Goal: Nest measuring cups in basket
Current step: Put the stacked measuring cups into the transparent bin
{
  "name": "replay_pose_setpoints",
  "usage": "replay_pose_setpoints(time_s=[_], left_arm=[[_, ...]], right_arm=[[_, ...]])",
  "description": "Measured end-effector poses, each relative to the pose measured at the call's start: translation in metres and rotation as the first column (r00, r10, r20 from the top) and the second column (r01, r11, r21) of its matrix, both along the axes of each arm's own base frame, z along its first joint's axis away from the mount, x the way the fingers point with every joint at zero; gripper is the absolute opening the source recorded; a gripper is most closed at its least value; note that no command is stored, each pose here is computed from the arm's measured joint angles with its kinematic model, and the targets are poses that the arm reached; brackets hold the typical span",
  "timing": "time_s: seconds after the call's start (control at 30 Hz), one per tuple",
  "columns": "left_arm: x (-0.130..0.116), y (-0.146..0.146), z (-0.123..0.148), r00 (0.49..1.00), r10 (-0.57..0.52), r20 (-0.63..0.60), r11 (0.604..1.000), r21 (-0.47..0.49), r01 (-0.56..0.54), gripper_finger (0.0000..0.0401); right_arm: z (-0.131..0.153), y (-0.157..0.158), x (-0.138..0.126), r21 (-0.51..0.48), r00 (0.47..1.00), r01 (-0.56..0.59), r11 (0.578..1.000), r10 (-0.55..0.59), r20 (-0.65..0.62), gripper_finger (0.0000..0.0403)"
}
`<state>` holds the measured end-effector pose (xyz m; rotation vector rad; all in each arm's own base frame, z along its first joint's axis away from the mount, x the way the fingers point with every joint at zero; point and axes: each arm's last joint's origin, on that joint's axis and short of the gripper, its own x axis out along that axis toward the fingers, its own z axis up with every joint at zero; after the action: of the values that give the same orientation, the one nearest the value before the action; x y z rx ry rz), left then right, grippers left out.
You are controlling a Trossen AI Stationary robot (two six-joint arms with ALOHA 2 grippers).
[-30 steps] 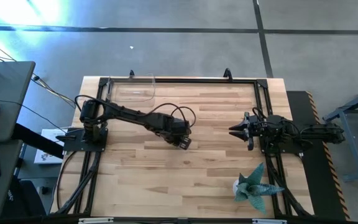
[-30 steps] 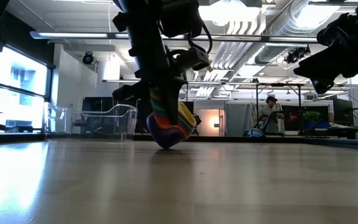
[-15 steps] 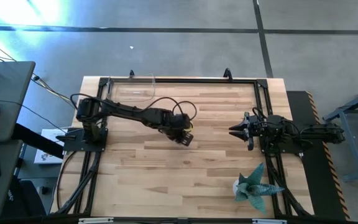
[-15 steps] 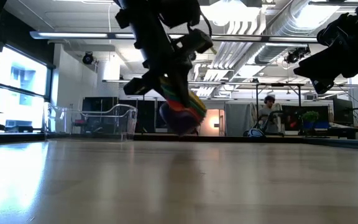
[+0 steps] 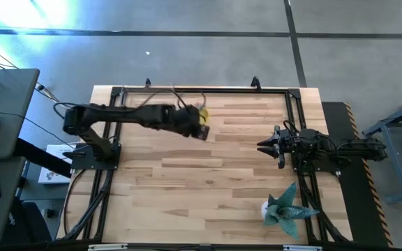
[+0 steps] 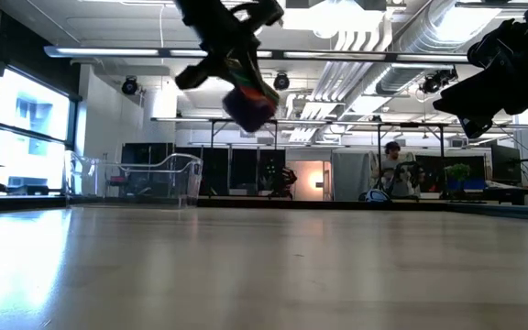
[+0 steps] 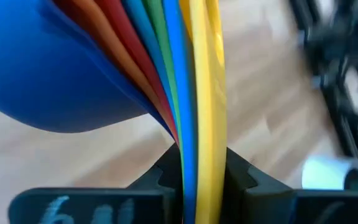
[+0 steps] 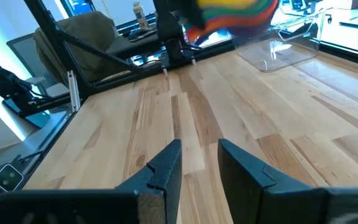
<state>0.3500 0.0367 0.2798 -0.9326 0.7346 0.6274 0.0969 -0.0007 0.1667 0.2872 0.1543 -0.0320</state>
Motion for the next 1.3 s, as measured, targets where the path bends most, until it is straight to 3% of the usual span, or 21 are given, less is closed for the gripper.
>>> replay_pose_setpoints(time_s=[0.23, 0.43, 0.7, 0.97, 1.2, 1.3], left_arm=[[-0.043, 0.023, 0.039, 0.979, 0.202, 0.022, 0.972, 0.115, -0.203, 0.0043], [-0.075, 0.039, 0.06, 0.944, 0.324, 0.064, 0.932, 0.148, -0.33, 0.0043], [-0.117, 0.053, 0.043, 0.867, 0.448, 0.218, 0.873, 0.101, -0.476, 0.0043], [-0.152, 0.059, 0.005, 0.738, 0.575, 0.353, 0.788, 0.002, -0.616, 0.0044], [-0.169, 0.071, -0.025, 0.537, 0.709, 0.458, 0.637, -0.089, -0.766, 0.0044], [-0.175, 0.08, -0.036, 0.481, 0.741, 0.469, 0.593, -0.118, -0.797, 0.0044]], right_arm=[[0.0, 0.0, 0.0, 0.0, 1.0, 0.001, 1.0, -0.001, -0.002, 0.0096], [0.0, 0.0, 0.0, 0.0, 1.0, 0.001, 1.0, -0.001, -0.007, 0.0096], [0.0, 0.0, 0.0, 0.0, 1.0, 0.001, 1.0, -0.001, -0.007, 0.0096], [0.0, 0.0, 0.0, 0.0, 1.0, 0.0, 1.0, 0.0, -0.006, 0.0096], [0.0, 0.0, 0.0, 0.0, 1.0, 0.0, 1.0, 0.0, -0.006, 0.0096], [0.0, 0.0, 0.0, 0.0, 1.0, 0.0, 1.0, 0.0, -0.006, 0.0096]])
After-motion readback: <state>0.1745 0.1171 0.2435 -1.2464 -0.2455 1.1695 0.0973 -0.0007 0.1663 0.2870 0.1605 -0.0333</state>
